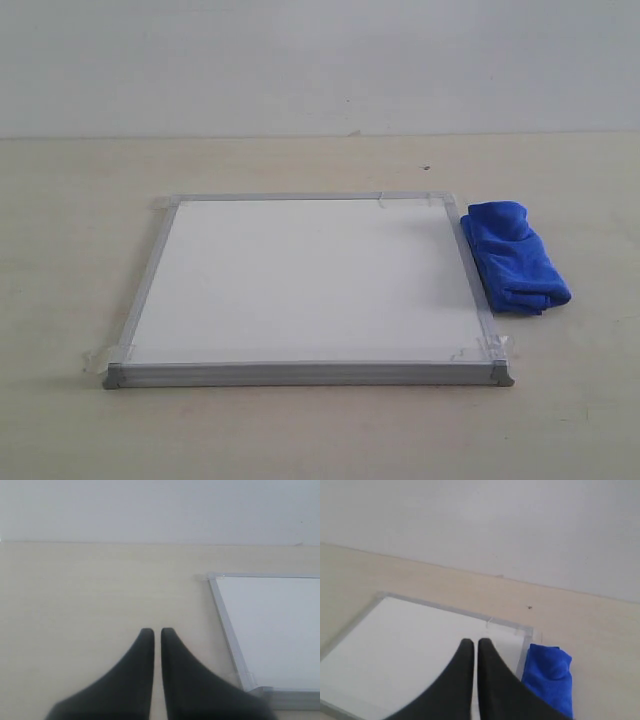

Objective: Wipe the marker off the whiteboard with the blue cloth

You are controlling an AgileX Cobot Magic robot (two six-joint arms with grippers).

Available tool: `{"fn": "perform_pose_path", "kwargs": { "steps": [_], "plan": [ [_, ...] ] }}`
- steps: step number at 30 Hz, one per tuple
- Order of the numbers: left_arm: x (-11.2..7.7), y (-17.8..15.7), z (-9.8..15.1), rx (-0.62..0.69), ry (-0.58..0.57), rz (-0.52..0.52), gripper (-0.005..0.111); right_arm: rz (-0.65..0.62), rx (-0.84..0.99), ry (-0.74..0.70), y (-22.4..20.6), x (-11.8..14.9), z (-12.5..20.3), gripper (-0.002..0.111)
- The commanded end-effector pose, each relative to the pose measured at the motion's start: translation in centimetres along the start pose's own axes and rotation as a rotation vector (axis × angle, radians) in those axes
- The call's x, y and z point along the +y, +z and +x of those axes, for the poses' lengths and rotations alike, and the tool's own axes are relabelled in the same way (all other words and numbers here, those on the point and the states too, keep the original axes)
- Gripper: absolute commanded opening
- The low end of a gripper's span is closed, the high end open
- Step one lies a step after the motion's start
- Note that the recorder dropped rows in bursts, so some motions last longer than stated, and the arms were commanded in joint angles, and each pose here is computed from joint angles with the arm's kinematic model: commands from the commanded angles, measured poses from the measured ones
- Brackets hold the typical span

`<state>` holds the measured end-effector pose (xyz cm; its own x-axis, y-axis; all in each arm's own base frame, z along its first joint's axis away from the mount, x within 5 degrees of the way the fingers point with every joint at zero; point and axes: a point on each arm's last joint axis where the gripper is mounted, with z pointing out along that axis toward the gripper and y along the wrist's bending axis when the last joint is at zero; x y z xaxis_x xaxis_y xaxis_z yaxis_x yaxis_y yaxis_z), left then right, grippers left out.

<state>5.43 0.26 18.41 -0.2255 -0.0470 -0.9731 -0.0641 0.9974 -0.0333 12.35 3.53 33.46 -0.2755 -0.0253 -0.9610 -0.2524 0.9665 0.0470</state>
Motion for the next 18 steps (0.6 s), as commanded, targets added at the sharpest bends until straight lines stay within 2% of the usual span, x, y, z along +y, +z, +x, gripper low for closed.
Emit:
{"fn": "perform_pose_path", "kwargs": {
  "steps": [1, 4, 6, 11, 15, 18],
  "plan": [
    [0.0, 0.0, -0.2, -0.015, 0.0, -0.001, 0.005, -0.009, -0.093, 0.001, -2.0, 0.0, -0.5, 0.0],
    [0.0, 0.0, -0.2, -0.015, 0.0, -0.001, 0.005, 0.008, -0.112, -0.053, -2.6, -0.1, -0.5, 0.0],
    [0.0, 0.0, -0.2, -0.015, 0.0, -0.001, 0.005, 0.067, -0.086, -0.122, -2.8, -0.8, 0.9, 0.0],
    [0.0, 0.0, -0.2, -0.015, 0.0, -0.001, 0.005, 0.237, -0.18, -0.084, -3.2, -2.4, 9.1, 0.0],
    [0.0, 0.0, -0.2, -0.015, 0.0, -0.001, 0.005, 0.301, -0.237, -0.045, -2.9, -2.8, 14.2, 0.0],
    [0.0, 0.0, -0.2, -0.015, 0.0, -0.001, 0.005, 0.309, -0.213, -0.002, -3.3, -2.7, 14.8, 0.0]
  ]
}}
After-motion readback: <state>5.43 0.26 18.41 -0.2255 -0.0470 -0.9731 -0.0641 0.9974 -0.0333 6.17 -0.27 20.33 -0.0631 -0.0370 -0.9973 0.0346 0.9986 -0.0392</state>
